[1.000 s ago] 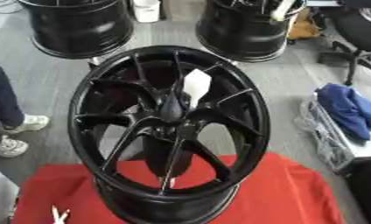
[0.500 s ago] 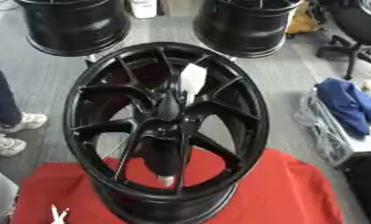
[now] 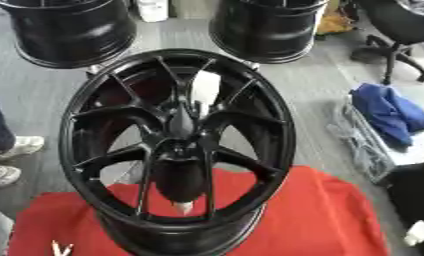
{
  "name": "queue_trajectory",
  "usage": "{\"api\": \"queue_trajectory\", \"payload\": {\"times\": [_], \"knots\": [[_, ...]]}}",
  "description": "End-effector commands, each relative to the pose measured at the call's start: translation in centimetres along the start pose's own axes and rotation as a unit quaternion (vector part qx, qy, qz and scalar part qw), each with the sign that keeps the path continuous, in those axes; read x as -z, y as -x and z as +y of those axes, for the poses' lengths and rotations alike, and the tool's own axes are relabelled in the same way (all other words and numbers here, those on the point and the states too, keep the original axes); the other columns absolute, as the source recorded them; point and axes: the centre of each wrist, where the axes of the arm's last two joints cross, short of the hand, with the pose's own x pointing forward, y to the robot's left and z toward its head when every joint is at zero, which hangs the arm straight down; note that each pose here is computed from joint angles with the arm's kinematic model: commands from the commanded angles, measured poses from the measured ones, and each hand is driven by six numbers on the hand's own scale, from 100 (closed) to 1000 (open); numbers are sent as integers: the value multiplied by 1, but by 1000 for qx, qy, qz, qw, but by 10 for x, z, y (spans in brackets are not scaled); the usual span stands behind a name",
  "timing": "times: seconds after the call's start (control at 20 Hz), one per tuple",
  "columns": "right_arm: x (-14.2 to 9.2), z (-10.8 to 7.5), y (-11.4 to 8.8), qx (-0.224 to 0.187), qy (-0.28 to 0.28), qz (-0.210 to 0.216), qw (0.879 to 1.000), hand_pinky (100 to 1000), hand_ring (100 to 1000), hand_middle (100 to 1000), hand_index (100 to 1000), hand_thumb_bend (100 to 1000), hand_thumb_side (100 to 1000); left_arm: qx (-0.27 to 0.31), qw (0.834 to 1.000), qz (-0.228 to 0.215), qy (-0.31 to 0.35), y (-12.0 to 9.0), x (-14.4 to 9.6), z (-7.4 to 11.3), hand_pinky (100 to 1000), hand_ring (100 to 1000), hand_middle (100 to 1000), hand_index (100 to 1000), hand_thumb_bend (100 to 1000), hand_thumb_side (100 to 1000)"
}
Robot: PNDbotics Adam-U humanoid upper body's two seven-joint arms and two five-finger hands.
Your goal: Pull the pin out of the wheel hub.
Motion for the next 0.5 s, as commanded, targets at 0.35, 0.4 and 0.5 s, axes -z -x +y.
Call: {"api": "queue_trajectory", "payload": {"times": [0.35, 0.4, 0.5], "knots": [[-44, 44, -39, 57, -83, -94, 990, 742, 863, 1000, 952, 100, 654, -3, 1000, -11, -1, -4, 1, 0, 642, 626, 643, 742, 508, 736], [-54, 51, -51, 71, -104, -120, 985, 736, 855, 1000, 946, 100, 621, -4, 1000, -13, 0, -4, 1, -1, 642, 626, 643, 742, 508, 736], [-74, 60, -71, 101, -142, -161, 971, 725, 836, 1000, 933, 100, 620, -6, 1000, -15, 2, -5, 2, -3, 642, 626, 643, 742, 508, 736]]}}
